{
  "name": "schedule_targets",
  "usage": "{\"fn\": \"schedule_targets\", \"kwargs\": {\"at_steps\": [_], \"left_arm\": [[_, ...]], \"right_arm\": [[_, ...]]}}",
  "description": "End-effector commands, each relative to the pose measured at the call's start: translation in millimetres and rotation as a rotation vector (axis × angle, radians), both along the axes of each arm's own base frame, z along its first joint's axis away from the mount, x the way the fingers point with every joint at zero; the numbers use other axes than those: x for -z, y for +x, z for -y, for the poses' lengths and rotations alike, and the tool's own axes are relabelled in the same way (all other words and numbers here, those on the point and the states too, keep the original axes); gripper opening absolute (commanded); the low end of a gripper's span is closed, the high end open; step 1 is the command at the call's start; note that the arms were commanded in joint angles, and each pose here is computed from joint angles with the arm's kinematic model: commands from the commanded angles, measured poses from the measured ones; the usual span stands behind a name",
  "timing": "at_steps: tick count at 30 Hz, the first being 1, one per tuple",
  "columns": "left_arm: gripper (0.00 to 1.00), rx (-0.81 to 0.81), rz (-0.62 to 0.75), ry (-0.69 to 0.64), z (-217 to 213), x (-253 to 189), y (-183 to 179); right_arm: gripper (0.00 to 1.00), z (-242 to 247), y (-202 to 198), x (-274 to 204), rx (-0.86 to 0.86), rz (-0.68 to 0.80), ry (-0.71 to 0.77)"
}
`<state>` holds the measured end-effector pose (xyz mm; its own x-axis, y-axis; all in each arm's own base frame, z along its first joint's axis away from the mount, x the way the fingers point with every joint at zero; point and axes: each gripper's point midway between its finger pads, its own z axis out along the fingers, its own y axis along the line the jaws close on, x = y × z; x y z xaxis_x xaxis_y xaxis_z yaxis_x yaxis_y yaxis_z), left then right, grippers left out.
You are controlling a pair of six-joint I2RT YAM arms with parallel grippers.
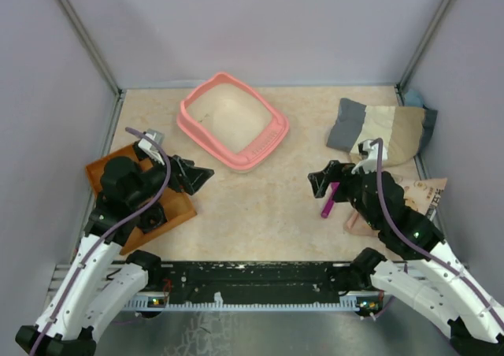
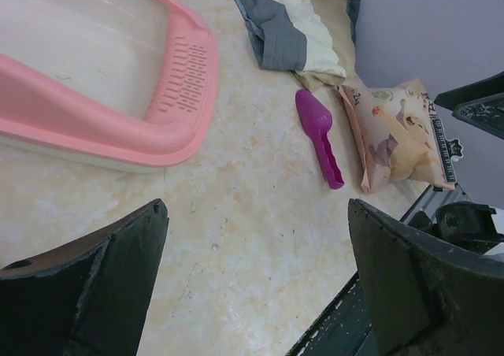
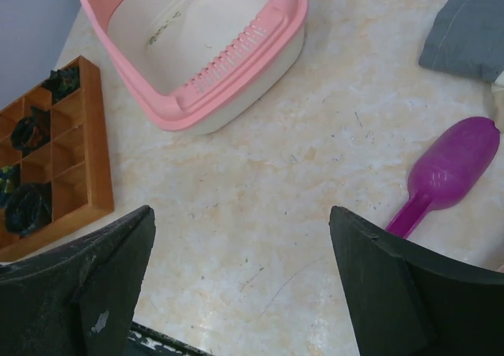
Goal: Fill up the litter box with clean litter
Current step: Move the cat litter bag to the center of the board.
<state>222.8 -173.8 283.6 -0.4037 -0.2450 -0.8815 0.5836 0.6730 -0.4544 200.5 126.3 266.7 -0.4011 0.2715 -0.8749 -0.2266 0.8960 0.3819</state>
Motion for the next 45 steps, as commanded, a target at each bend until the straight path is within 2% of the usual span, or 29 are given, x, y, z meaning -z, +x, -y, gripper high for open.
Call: {"fn": "schedule_targets", "kwargs": {"at_steps": [1,13,17,24,31,34,40,45], "left_arm": [[0.99,-0.012,0.049,-0.007,-2,-7,1],[0.99,-0.023,-0.016,0.056,-4,27,7],[0.99,0.001,-0.023,0.072,-2,31,6],[0.99,-0.016,-0.041,0.084,-4,39,8],[0.99,0.046,-0.160,0.063,11,54,11],[0.96,0.066,-0.200,0.078,13,59,11],[0.91,0.066,-0.198,0.103,12,59,7],[0.89,0.079,-0.194,0.109,15,57,3]], "right_arm": [[0.91,5,6,-5,0.066,0.010,0.053],[0.87,38,21,44,0.304,-0.159,-0.139],[0.77,61,22,56,0.448,-0.200,-0.203],[0.61,86,25,73,0.571,-0.263,-0.221],[0.47,76,37,113,0.536,-0.364,-0.158],[0.45,64,38,138,0.506,-0.420,-0.132],[0.43,60,45,169,0.515,-0.457,-0.148],[0.46,114,49,139,0.783,-0.422,-0.213]]}}
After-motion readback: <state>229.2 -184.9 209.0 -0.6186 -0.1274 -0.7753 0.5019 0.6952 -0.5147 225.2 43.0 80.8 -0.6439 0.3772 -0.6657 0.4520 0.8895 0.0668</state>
